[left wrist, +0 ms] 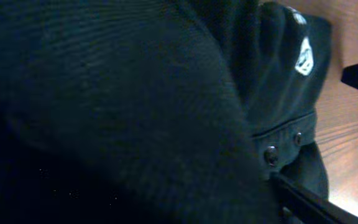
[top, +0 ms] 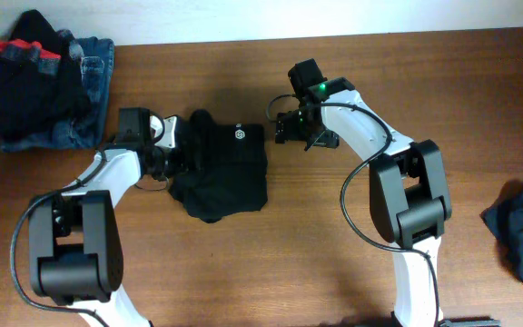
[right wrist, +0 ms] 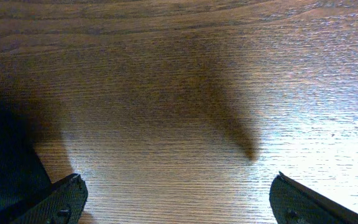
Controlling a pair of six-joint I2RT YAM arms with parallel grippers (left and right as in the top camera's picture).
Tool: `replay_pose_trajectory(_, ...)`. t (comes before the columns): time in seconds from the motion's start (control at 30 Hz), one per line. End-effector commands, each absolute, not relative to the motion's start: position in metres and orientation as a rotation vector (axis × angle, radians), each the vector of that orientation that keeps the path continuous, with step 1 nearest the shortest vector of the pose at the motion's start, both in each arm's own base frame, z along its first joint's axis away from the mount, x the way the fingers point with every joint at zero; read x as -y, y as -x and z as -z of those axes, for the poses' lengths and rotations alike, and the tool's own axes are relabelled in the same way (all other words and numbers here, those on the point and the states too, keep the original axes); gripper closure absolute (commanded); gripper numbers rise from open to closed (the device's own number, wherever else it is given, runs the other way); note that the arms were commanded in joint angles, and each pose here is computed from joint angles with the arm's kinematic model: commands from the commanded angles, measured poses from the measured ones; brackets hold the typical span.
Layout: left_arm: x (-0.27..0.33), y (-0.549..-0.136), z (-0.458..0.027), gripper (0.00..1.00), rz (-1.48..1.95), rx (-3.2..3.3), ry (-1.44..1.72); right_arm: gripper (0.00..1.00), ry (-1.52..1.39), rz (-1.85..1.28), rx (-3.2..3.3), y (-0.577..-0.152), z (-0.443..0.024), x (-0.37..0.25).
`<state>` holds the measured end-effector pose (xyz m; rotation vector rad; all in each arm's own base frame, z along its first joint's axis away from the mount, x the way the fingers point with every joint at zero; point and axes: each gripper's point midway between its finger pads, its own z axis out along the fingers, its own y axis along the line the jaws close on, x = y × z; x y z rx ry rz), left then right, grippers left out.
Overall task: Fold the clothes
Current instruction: 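Lift the folded black shirt with the left gripper toward the top-left stack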
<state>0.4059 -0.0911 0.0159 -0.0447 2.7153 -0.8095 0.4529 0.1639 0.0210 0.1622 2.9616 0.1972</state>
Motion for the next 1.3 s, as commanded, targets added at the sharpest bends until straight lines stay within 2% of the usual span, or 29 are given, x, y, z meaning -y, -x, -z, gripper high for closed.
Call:
replay_pose_trajectory(0.0,0.082,-0.360,0.053,0.23,0.727,-2.943,0.140,0.01,-0.164,-0.170,-2.955,-0.454,-0.021,-0.161)
replay_pose_trajectory(0.2,0.082,-0.358,0.054,0.48,0.729,-2.951,0.143,0.01,-0.163,-0.170,-2.956,-0.453,-0.021,-0.161)
replay_pose_trajectory(0.4,0.082,-0.356,0.054,0.86,0.730,-2.962,0.148,0.01,-0.163,-0.169,-2.956,-0.453,-0.021,-0.161)
replay_pose_trajectory(0.47,0.082,-0.355,0.054,0.97,0.730,-2.964,0.149,0.01,-0.163,-0.170,-2.956,-0.453,-0.021,-0.161)
replay_pose_trajectory(0.5,0.082,-0.355,0.054,0.99,0.730,-2.964,0.150,0.01,-0.163,-0.170,-2.956,-0.453,-0.021,-0.161)
replay_pose_trajectory(0.77,0.082,-0.359,0.049,0.99,0.728,-2.951,0.144,0.01,-0.163,-0.169,-2.956,-0.453,-0.021,-0.161)
replay_pose_trajectory(0.97,0.081,-0.383,0.013,0.99,0.697,-2.862,0.107,0.01,-0.164,-0.167,-2.958,-0.453,-0.020,-0.161)
replay_pose_trajectory(1.27,0.044,-0.416,-0.058,0.99,0.351,-2.727,0.049,0.02,-0.163,-0.172,-2.949,-0.455,-0.020,-0.161)
